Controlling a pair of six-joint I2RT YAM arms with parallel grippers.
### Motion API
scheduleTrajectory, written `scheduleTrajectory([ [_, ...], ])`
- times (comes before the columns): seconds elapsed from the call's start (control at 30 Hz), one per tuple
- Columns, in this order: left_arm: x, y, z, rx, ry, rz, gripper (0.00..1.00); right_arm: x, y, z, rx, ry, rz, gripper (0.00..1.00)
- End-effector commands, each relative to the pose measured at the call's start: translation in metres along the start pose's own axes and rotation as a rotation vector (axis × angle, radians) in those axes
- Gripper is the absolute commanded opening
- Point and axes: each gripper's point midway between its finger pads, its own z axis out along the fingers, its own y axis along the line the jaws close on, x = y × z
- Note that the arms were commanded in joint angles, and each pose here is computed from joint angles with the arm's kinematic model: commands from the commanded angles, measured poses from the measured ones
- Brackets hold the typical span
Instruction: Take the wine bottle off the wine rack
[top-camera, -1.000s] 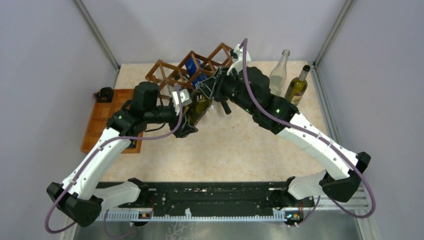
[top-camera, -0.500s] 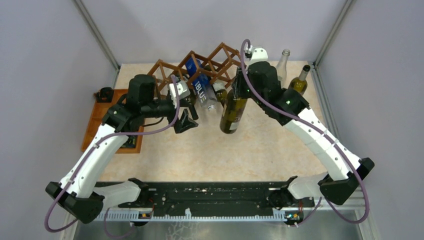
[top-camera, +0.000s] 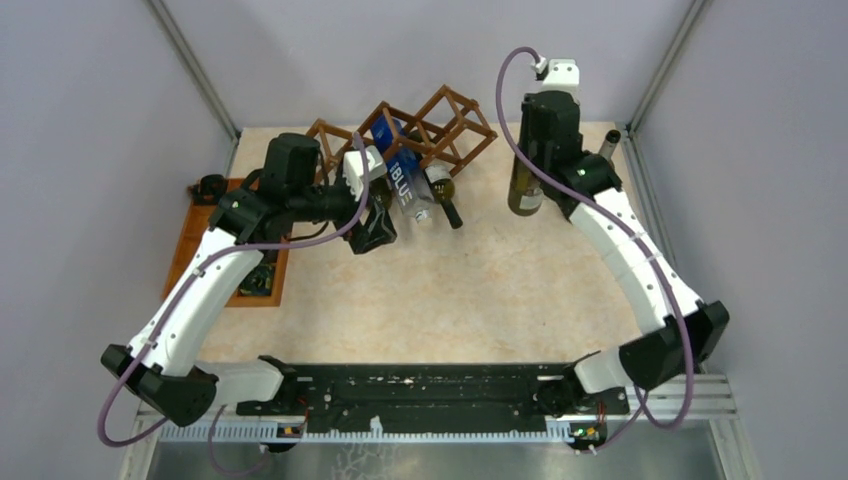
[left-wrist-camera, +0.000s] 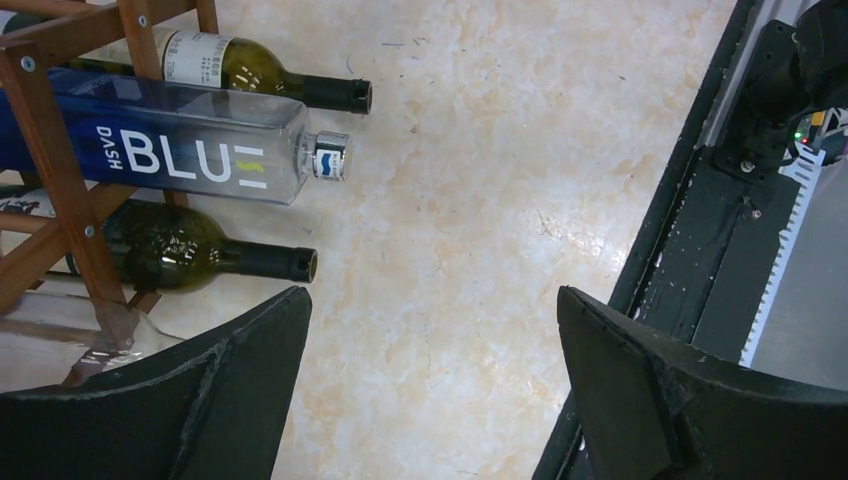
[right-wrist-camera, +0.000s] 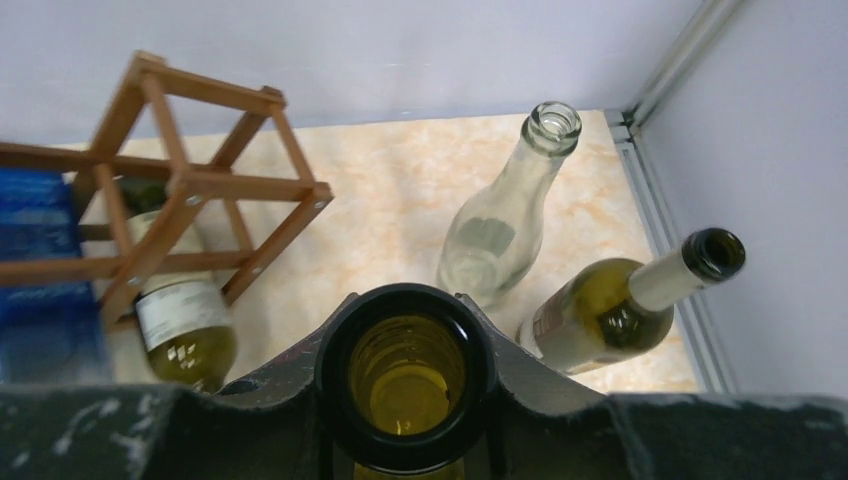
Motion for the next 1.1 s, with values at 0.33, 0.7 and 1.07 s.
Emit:
scheduleTrajectory([
  [0.33,-0.005,0.029,-0.009,-0.053,0.024,-0.099,0.99,-0.025,0.002,0.101,0.05,-0.144,0.056,0.0],
  [0.7,-0.001,0.035,-0.007,-0.077,0.031,-0.1,0.99,-0.004,0.024,0.143,0.015,-0.141,0.075,0.0],
  [1.07,-0.001,0.036,-0.013,-0.104,0.026,-0.066,0.99,0.002,0.028,0.157,0.014,-0.199,0.087,0.0],
])
